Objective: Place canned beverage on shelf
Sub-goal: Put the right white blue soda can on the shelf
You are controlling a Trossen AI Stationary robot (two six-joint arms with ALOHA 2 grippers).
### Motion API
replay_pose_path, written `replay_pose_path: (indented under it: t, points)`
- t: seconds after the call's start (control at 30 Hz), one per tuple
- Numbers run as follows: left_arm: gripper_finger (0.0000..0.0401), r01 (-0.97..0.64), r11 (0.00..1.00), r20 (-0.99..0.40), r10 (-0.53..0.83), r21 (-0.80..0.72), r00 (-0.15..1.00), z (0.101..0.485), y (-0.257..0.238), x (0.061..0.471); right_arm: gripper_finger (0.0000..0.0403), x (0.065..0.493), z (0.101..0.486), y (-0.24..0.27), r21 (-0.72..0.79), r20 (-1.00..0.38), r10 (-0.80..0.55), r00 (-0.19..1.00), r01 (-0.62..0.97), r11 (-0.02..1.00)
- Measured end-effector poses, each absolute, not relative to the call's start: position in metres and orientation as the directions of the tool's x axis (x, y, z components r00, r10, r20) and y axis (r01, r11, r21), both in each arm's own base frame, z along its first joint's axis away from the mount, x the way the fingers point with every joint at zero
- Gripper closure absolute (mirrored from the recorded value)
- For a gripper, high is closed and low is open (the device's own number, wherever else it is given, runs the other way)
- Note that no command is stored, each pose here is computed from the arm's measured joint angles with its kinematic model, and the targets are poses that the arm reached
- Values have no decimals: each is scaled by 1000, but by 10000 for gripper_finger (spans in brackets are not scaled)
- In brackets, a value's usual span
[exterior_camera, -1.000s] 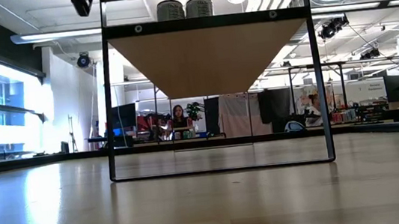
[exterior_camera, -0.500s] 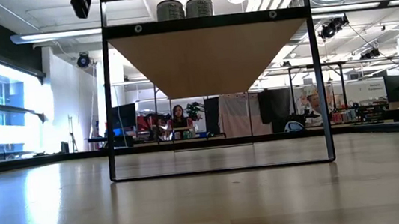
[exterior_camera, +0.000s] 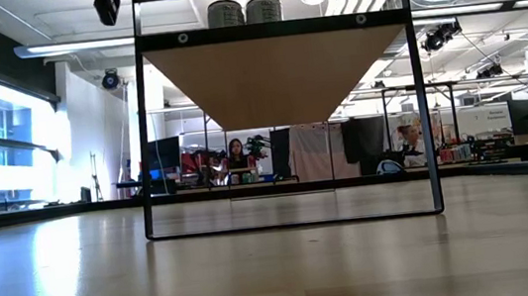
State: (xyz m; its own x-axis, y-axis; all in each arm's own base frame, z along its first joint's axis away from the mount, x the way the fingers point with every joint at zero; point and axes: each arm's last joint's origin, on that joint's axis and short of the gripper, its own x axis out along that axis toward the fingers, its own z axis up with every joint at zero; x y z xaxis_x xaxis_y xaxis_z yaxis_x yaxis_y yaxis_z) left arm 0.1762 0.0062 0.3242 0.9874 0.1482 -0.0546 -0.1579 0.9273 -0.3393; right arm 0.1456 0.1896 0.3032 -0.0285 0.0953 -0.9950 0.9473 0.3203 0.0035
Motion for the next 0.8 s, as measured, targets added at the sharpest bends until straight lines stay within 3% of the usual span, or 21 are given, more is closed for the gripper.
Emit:
replay_pose_path:
  t: [0.5, 0.8]
  points:
    - [401, -163, 929, -55, 153, -331, 987, 324, 6, 176, 68, 154, 279, 200, -82, -996, 20, -91, 961, 264]
    - [401, -163, 929, -55, 154, -331, 987, 324, 6, 176, 68, 155, 251, 202, -76, -995, 51, -91, 964, 254]
